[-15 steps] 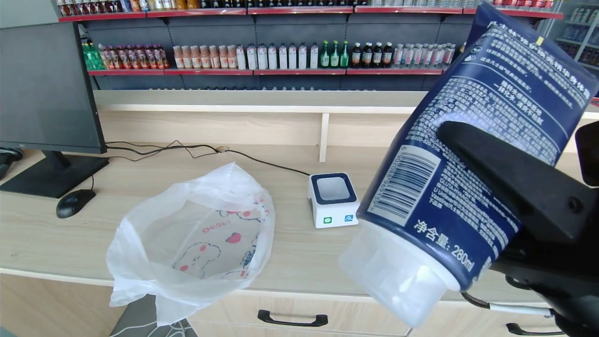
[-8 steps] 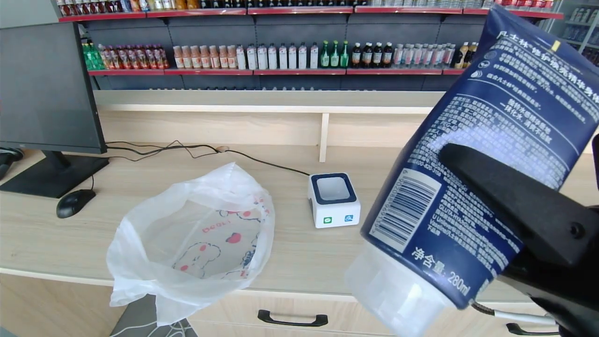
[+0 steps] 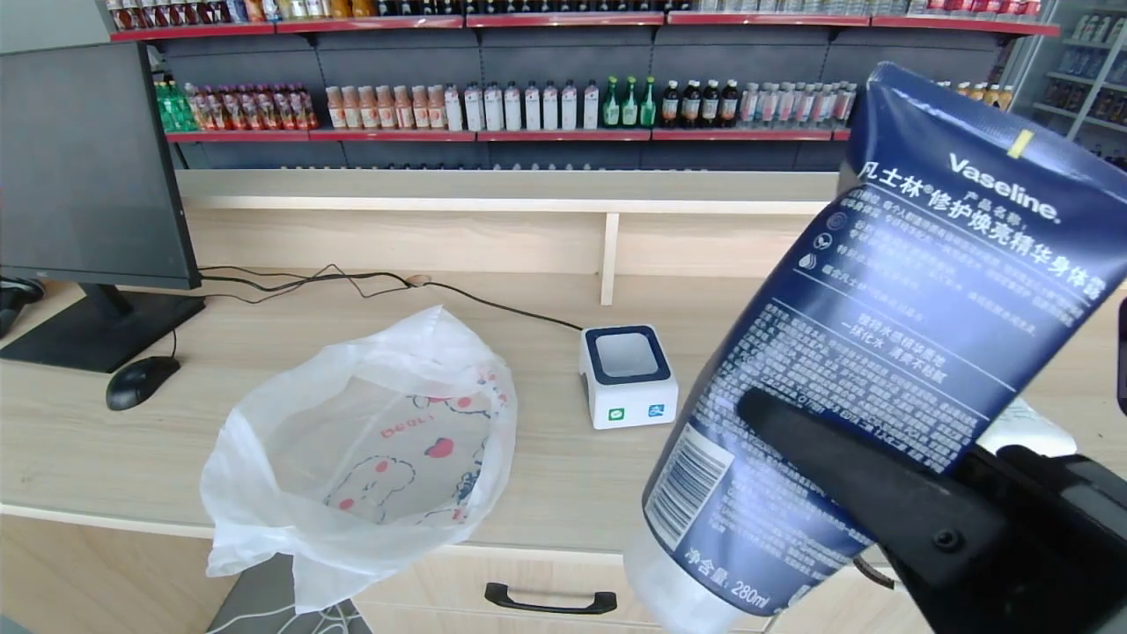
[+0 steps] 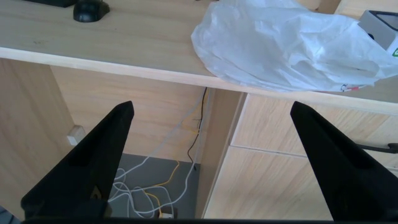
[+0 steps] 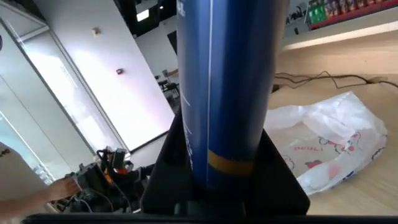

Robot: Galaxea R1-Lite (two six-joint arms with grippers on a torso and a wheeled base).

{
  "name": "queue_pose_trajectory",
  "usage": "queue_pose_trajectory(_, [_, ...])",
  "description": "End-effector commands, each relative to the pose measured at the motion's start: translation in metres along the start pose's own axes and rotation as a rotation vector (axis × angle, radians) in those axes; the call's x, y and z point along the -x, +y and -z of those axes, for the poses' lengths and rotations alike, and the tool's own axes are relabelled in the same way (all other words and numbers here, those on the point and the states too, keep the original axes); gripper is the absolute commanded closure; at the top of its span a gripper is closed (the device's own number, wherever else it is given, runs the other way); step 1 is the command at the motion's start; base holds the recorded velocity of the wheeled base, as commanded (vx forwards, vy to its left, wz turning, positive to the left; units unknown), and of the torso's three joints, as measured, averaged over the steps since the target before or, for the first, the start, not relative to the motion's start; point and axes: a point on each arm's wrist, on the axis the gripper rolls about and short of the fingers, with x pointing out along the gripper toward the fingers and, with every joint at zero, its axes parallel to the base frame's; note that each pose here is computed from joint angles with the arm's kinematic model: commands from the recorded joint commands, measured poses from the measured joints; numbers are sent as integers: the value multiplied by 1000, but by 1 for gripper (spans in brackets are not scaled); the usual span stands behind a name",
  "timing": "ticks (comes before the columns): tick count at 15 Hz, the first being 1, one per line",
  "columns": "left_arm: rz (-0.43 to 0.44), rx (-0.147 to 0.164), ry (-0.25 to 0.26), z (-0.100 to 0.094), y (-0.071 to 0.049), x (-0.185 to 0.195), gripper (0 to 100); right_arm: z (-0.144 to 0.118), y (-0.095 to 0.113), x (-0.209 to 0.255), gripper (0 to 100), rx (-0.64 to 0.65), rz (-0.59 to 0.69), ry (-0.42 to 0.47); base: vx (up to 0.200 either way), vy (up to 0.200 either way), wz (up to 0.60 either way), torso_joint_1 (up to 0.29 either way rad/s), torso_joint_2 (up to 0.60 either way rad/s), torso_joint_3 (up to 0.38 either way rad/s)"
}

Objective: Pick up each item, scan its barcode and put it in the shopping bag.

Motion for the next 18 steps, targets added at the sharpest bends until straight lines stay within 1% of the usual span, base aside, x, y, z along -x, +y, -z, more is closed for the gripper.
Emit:
queue_pose_trajectory(1, [-2, 1, -1, 0, 0, 0, 0, 11, -17, -4, 100, 91, 66, 41, 0, 0, 0, 0, 0, 0])
queue_pose_trajectory(3, [-1, 1, -1, 0, 0, 0, 0, 9, -38, 2, 100, 229, 178, 50, 0, 0, 0, 0, 0, 0])
queue_pose_trajectory(4, [-2, 1, -1, 0, 0, 0, 0, 4, -57, 16, 100, 329, 305, 56, 0, 0, 0, 0, 0, 0])
queue_pose_trajectory(5, [-1, 1, -1, 0, 0, 0, 0, -1, -66, 24, 100, 390, 372, 52, 0, 0, 0, 0, 0, 0])
queue_pose_trajectory(6, [-2, 1, -1, 0, 0, 0, 0, -11, -73, 32, 100, 440, 434, 27, 0, 0, 0, 0, 0, 0])
queue_pose_trajectory(9, [-1, 1, -1, 0, 0, 0, 0, -31, -92, 49, 100, 496, 633, -48, 0, 0, 0, 0, 0, 0])
queue_pose_trajectory(10, [-1, 1, -1, 0, 0, 0, 0, -31, -92, 49, 100, 497, 637, -51, 0, 0, 0, 0, 0, 0])
queue_pose_trajectory(11, [-1, 1, -1, 0, 0, 0, 0, -39, -100, 55, 100, 524, 698, -73, 0, 0, 0, 0, 0, 0])
queue_pose_trajectory(13, [-1, -1, 1, 0, 0, 0, 0, -47, -104, 51, 100, 537, 707, -106, 0, 0, 0, 0, 0, 0])
queue_pose_trajectory(14, [-1, -4, 1, 0, 0, 0, 0, -47, -109, 48, 100, 539, 714, -104, 0, 0, 0, 0, 0, 0])
queue_pose_trajectory(15, [-1, -2, 1, 0, 0, 0, 0, -47, -116, 48, 100, 543, 734, -94, 0, 0, 0, 0, 0, 0])
queue_pose_trajectory(16, [-1, -2, 1, 0, 0, 0, 0, -40, -120, 52, 100, 533, 749, -57, 0, 0, 0, 0, 0, 0])
queue_pose_trajectory(18, [-1, -1, 1, 0, 0, 0, 0, -37, -120, 54, 100, 562, 744, -27, 0, 0, 0, 0, 0, 0])
